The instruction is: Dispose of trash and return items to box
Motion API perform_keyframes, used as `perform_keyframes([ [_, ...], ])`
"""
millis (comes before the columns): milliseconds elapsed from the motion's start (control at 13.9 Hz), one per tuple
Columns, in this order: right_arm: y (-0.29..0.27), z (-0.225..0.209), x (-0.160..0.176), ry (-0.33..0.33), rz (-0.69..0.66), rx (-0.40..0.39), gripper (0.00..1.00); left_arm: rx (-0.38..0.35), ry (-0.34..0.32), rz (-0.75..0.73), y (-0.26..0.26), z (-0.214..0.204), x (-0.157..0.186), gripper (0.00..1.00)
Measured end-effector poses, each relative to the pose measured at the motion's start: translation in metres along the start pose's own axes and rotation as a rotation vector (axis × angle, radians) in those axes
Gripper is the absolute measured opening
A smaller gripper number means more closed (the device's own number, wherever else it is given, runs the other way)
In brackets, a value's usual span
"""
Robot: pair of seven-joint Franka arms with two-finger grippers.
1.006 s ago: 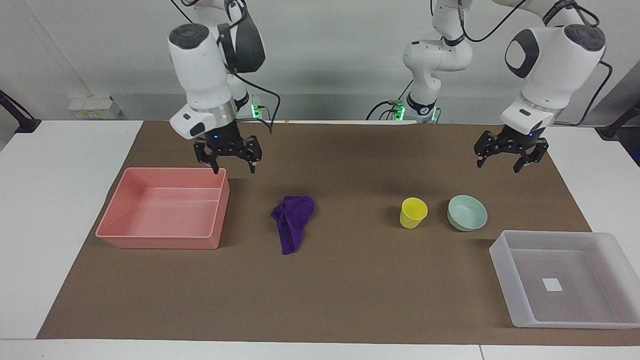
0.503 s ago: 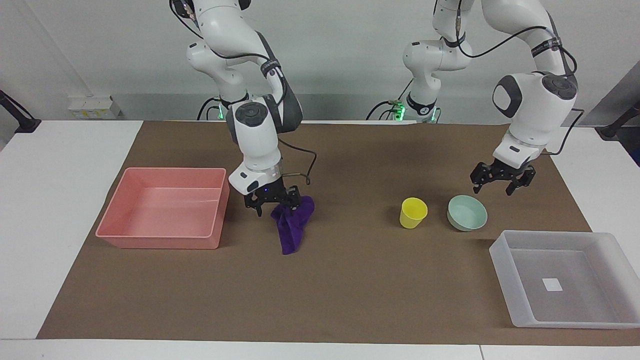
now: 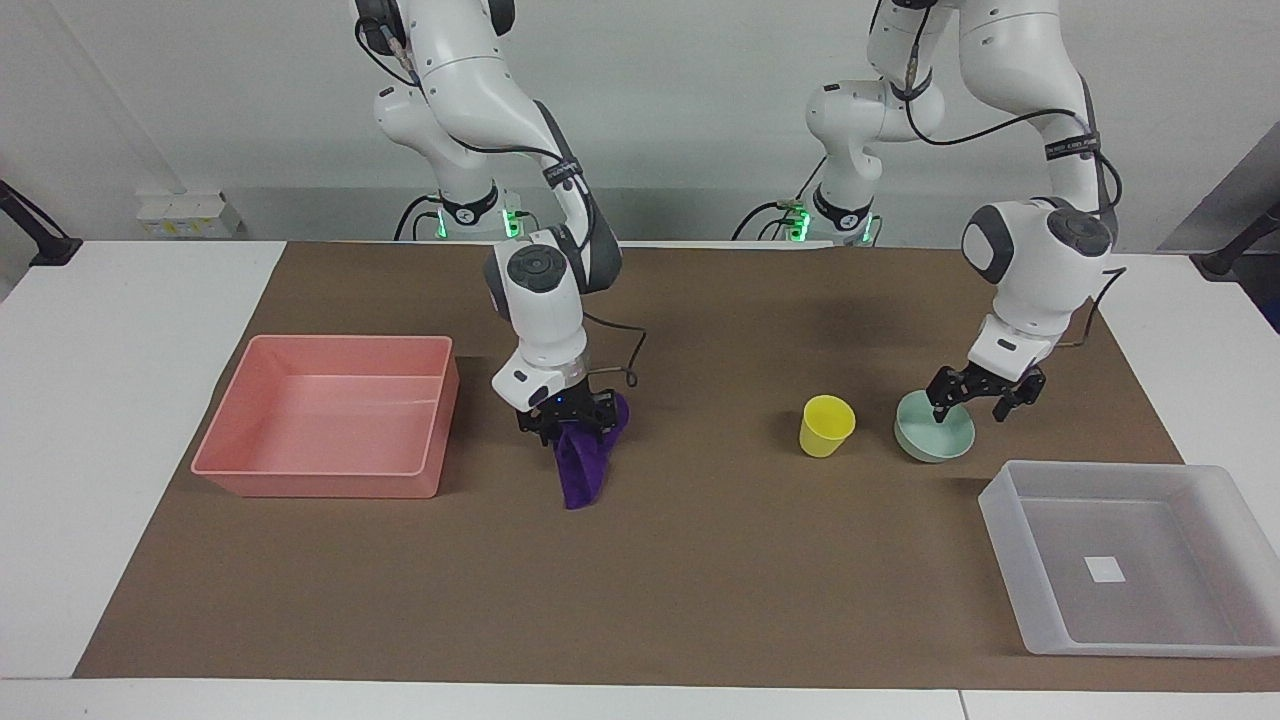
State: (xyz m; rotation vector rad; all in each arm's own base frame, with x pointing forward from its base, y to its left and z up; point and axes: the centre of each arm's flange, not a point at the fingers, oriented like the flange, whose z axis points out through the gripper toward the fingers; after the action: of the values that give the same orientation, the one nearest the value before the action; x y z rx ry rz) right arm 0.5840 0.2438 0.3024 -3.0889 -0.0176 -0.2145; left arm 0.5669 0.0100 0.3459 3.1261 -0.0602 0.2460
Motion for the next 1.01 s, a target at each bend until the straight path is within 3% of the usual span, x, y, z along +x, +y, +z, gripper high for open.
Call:
perform_keyframes([
  [216,0.001,0.001,-0.001,-0.004,0.037,-0.001,0.42,-0.015,-0.018,-0.025,0.0,0.019,-0.001,1.0],
  [287,0.001,0.001,-0.001,-0.003,0.058,-0.001,0.3,-0.017,-0.022,-0.028,0.0,0.022,-0.002,0.93],
  [431,0.0,-0.002,0.0,0.002,0.08,0.002,0.12,-0.017,-0.028,-0.034,-0.001,0.024,-0.003,0.66],
  [647,-0.002,-0.027,0.004,0.011,0.108,0.009,0.09,-0.018,-0.03,-0.036,-0.002,0.024,-0.004,0.3],
  [790,-0.004,-0.068,0.01,0.016,0.153,0.015,0.09,-0.024,-0.025,-0.038,0.0,0.014,-0.002,0.04],
  [1006,-0.004,-0.145,0.014,0.023,0.193,0.026,0.09,-0.033,-0.017,-0.038,0.0,-0.024,0.007,0.04],
])
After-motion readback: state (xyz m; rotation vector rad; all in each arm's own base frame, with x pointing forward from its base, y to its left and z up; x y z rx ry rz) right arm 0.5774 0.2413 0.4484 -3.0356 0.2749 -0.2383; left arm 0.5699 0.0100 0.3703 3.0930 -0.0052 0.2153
